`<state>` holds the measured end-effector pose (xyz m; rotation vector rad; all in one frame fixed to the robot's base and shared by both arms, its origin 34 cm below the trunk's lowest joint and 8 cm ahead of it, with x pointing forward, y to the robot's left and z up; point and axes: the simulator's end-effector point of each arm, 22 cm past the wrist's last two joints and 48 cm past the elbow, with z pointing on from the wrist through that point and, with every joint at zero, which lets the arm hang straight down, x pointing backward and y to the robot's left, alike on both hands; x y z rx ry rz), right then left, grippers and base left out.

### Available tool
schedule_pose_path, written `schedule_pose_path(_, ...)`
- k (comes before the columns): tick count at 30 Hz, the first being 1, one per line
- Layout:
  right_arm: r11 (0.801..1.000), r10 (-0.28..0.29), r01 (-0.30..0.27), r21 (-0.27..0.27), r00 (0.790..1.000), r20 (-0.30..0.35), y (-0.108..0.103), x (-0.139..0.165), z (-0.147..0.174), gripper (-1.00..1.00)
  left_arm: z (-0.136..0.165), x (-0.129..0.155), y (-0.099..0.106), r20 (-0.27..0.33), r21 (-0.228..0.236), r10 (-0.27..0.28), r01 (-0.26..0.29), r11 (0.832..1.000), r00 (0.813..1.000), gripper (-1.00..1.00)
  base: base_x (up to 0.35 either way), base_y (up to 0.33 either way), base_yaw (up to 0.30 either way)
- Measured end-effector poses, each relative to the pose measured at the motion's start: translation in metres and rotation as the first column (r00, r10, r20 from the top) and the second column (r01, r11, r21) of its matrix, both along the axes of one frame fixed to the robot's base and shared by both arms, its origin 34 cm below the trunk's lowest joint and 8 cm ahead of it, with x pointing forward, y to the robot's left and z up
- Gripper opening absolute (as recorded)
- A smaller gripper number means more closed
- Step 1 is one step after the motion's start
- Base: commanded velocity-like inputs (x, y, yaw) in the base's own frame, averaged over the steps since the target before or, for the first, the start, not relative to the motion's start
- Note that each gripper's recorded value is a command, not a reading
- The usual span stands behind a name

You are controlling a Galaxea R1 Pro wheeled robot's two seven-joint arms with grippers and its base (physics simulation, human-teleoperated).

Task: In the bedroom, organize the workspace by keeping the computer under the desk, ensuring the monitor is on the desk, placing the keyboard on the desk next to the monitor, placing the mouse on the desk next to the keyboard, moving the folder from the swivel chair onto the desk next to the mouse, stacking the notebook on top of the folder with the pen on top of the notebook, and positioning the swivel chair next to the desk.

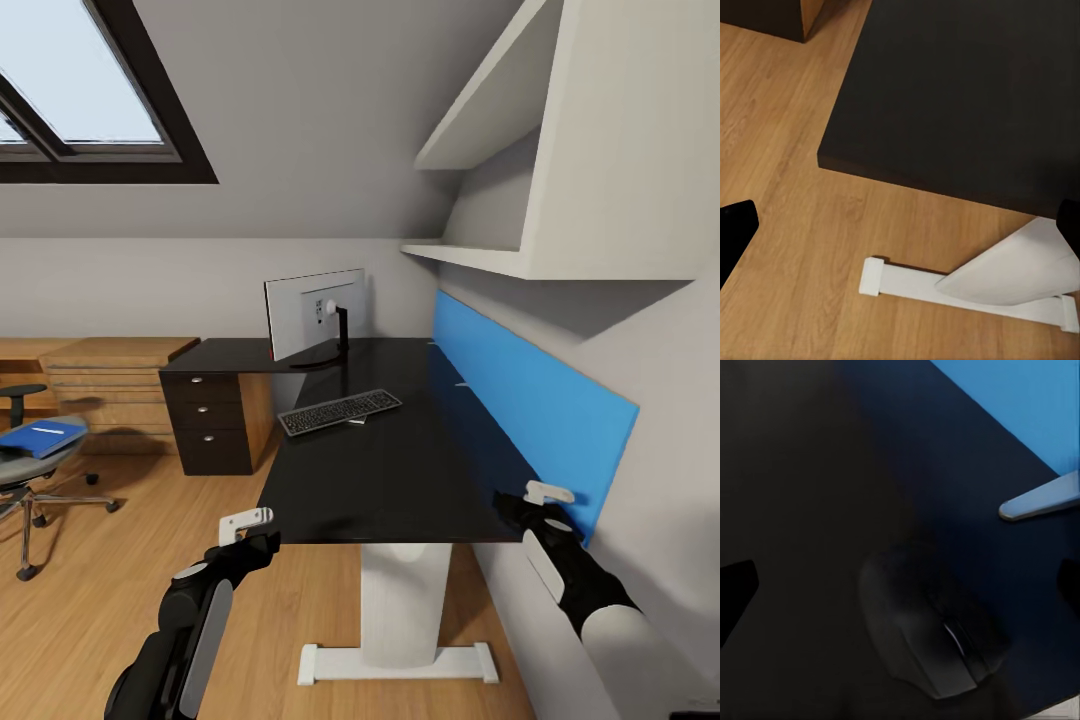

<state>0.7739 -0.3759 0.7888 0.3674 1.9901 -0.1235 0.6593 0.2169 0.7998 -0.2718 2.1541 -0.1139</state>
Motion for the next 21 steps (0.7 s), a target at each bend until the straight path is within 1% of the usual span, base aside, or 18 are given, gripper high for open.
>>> schedule_pose_path(9,1.0,0.003,-0.002,0.003,1.0,-0.011,-0.001,0.001,-0.003,1.0,0.002,0.001,-0.001,0.006,-0.003,-0.003,0.003,1.0,1.0,1.0,0.0,0.0,0.0)
schedule_pose_path(12,1.0,-0.006,0.006,0.001,1.0,-0.027,-0.008,-0.002,-0.01,1.0,0.004,0.001,-0.003,0.01,-0.004,-0.009,0.009,1.0,1.0,1.0,0.0,0.0,0.0)
schedule_pose_path(21,1.0,-0.009,0.009,0.005,0.999,-0.046,-0.013,-0.003,-0.016,1.0,0.005,0.002,-0.005,0.015,-0.005,-0.013,0.013,1.0,1.0,1.0,0.0,0.0,0.0)
